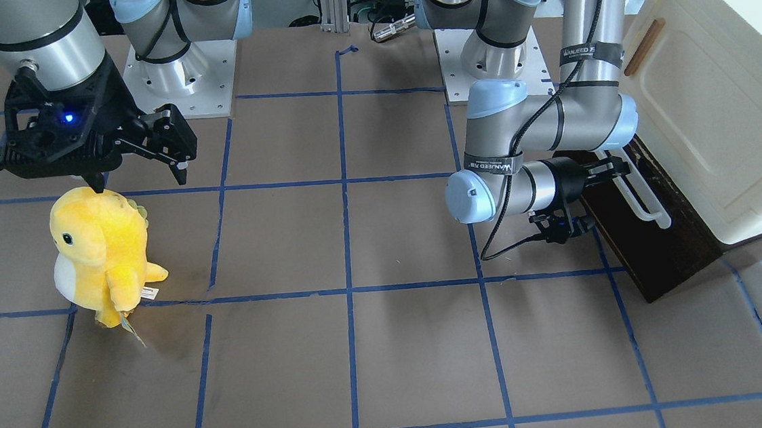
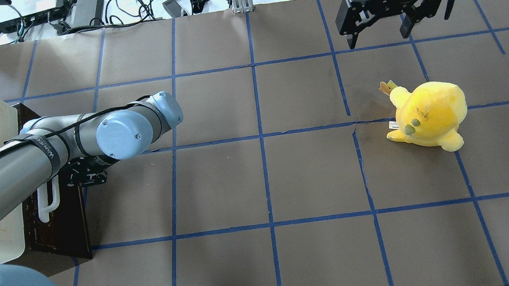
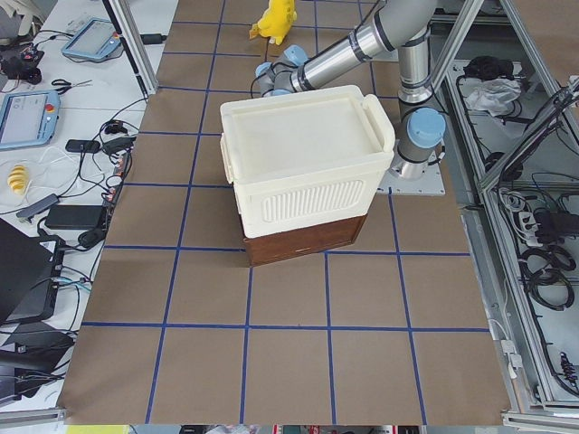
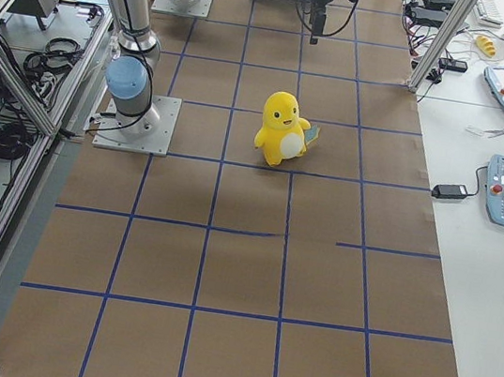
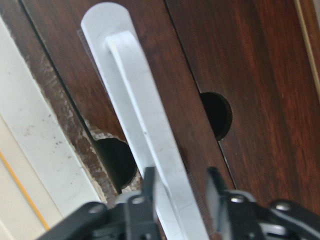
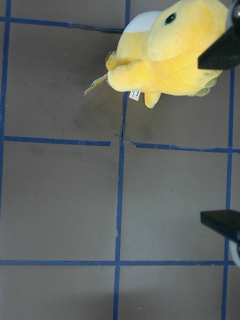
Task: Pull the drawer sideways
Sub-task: 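Pull the handle with the left gripper, sliding the drawer out toward the table center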
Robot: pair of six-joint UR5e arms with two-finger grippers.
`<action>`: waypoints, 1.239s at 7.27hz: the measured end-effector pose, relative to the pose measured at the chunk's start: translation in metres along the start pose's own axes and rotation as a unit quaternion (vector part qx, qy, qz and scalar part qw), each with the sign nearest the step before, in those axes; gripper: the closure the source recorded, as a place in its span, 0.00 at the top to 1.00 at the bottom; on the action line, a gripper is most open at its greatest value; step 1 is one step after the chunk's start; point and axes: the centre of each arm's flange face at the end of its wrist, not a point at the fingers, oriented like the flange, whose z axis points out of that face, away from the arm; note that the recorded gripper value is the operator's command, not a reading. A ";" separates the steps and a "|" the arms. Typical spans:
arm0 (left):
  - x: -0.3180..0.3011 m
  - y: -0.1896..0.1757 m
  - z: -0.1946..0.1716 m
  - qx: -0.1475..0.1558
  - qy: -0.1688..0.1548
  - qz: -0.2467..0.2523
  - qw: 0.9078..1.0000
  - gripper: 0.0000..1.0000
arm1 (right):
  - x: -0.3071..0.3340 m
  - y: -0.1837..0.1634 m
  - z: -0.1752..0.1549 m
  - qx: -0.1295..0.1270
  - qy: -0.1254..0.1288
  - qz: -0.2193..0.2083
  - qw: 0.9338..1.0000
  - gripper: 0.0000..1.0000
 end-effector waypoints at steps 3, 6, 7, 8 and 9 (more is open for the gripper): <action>0.000 -0.003 -0.001 0.001 0.000 -0.002 1.000 0.17 | 0.000 0.000 0.000 0.000 0.000 0.000 1.000 1.00; -0.005 -0.004 -0.004 0.005 0.000 -0.004 1.000 0.17 | 0.000 0.000 0.000 0.000 0.000 0.000 1.000 1.00; -0.007 -0.005 -0.007 0.007 0.000 -0.005 1.000 0.17 | 0.000 0.000 0.000 0.000 0.000 0.000 1.000 1.00; -0.007 -0.005 -0.009 0.009 0.000 -0.004 1.000 0.17 | 0.000 0.000 0.000 0.000 0.000 0.000 1.000 1.00; -0.007 -0.005 -0.010 0.010 -0.001 -0.003 1.000 0.17 | 0.000 0.000 0.000 0.000 0.000 0.000 1.000 1.00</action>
